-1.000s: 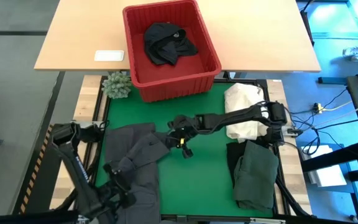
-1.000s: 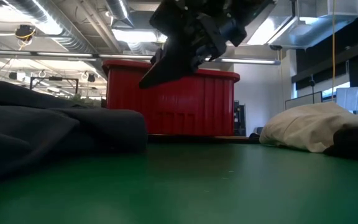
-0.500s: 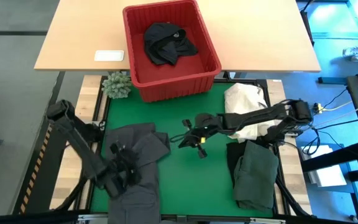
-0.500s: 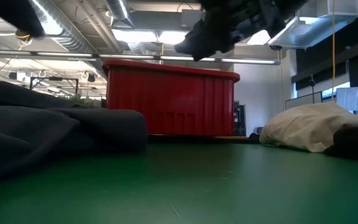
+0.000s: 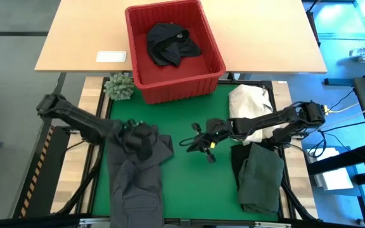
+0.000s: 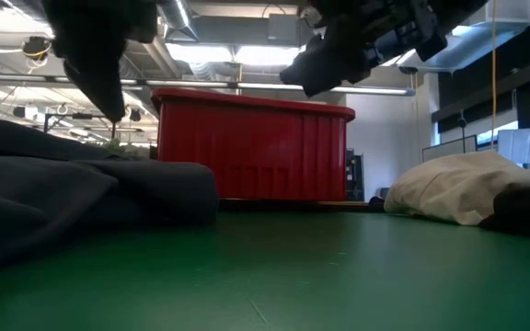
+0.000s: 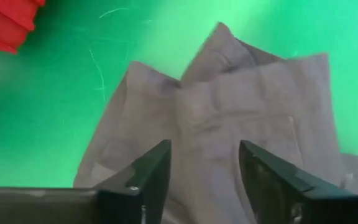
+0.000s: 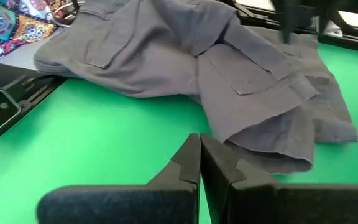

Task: Fold laundry
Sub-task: Fold the gray pants

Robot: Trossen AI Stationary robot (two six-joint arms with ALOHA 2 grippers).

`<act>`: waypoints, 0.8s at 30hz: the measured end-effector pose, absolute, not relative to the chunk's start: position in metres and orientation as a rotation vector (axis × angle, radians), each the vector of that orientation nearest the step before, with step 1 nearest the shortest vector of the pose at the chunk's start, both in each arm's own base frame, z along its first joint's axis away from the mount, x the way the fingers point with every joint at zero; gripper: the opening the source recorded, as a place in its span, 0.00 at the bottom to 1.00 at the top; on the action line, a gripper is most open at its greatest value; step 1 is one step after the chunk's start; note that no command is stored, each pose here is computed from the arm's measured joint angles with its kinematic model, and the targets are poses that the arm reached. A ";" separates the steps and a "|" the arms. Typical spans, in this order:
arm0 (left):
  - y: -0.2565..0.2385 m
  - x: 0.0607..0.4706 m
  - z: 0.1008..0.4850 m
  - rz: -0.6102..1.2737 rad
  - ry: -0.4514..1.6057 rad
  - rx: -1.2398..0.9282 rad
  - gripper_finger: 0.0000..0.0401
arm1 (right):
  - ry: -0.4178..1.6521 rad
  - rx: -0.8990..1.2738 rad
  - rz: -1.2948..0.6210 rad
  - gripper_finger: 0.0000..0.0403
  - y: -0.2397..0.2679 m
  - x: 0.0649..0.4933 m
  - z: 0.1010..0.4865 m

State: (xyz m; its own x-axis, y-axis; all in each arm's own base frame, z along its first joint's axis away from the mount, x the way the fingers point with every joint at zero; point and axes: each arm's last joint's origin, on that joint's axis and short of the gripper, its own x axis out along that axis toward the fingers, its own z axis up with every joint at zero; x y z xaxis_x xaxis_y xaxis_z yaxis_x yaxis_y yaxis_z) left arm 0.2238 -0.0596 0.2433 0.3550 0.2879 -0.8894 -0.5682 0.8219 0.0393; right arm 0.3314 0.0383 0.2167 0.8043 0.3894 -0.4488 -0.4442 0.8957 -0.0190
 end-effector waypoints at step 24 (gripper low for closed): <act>0.006 0.219 0.195 0.349 1.021 -0.639 0.58 | 0.447 -0.151 0.467 0.02 0.042 0.331 0.217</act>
State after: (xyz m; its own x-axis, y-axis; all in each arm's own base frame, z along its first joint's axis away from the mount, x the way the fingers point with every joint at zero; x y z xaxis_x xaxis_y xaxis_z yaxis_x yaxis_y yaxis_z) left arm 0.2190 0.0061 0.1946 0.4904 -0.0212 -0.8713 -0.5503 0.7677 -0.3284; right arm 0.3310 0.0422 0.2169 0.7990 0.4008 -0.4484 -0.4656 0.8841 -0.0393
